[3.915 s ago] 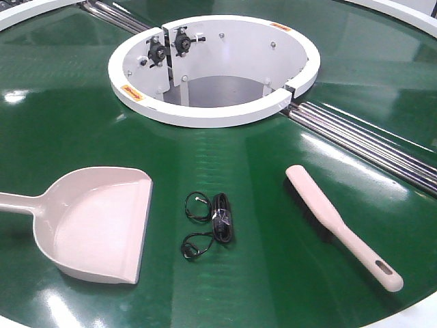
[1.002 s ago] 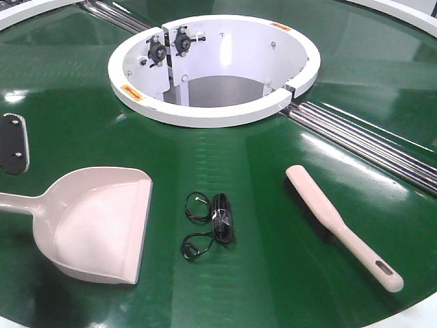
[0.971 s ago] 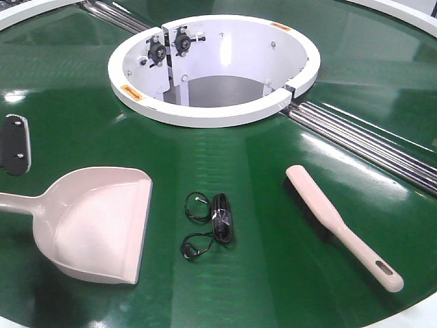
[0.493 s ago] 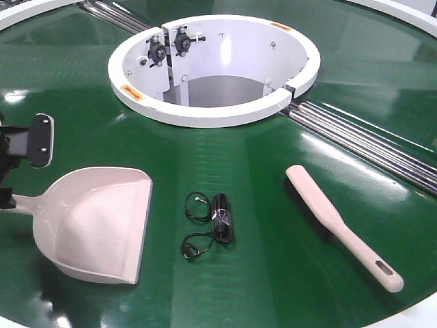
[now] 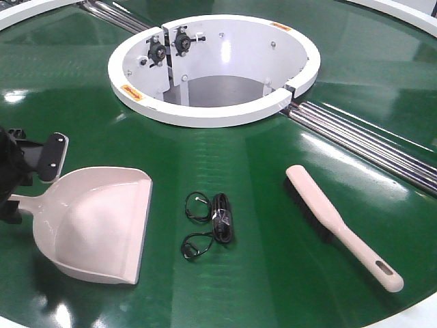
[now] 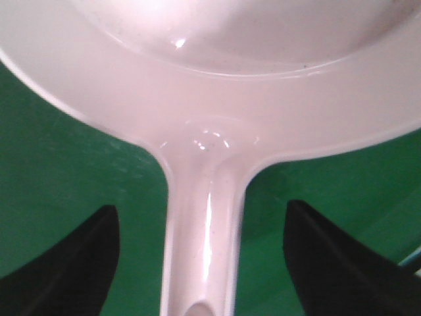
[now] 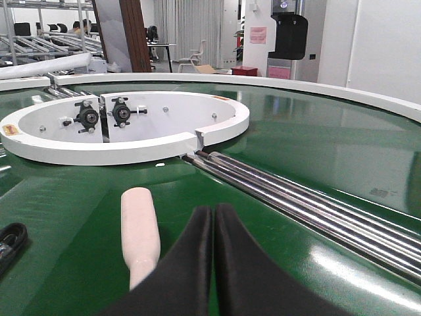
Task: Clean and inspect green conveyor with broom and dustpan
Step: 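Lower the left gripper onto the beige dustpan handle and grasp it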
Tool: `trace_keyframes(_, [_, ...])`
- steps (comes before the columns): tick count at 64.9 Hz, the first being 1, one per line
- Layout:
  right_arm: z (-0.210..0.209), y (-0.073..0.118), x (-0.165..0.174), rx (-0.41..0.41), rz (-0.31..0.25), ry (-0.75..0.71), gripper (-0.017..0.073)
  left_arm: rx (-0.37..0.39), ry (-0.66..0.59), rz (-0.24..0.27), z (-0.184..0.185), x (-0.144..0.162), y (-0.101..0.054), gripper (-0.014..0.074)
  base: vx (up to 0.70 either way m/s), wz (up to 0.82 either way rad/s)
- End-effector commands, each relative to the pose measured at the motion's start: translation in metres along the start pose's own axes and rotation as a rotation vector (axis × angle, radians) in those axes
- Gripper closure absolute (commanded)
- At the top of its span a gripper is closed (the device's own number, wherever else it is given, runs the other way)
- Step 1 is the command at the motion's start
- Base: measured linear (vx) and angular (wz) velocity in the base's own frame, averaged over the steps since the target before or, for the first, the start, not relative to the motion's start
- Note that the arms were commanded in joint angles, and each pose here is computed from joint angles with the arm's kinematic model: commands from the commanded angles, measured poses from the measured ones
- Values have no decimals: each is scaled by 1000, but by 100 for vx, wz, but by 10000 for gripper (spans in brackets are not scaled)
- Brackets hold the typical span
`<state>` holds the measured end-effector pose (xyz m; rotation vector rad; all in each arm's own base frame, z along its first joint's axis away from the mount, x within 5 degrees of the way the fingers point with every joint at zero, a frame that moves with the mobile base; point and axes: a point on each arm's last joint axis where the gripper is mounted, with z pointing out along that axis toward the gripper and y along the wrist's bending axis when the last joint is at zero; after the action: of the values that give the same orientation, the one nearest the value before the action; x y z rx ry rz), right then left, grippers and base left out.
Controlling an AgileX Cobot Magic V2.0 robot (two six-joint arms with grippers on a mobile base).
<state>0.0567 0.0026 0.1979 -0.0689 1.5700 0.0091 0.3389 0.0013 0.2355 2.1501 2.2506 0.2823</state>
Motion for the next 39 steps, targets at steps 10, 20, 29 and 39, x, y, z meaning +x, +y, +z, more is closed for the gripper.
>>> trace_keyframes(10, [-1, 0, -6, 5, -11, -79, 568, -35, 22, 24, -2, -1, 8, 124, 0, 0])
trace_keyframes(20, [-1, 0, -6, 5, -11, -79, 568, -5, 24, 28, 8, -2, 10, 224, 0, 0])
trace_keyframes(29, [-1, 0, -6, 5, -11, -79, 568, 7, 24, 28, 10, -2, 10, 358, 0, 0])
trace_keyframes(39, [-1, 0, -6, 5, -11, -79, 568, -7, 23, 19, 1, -1, 7, 526, 0, 0])
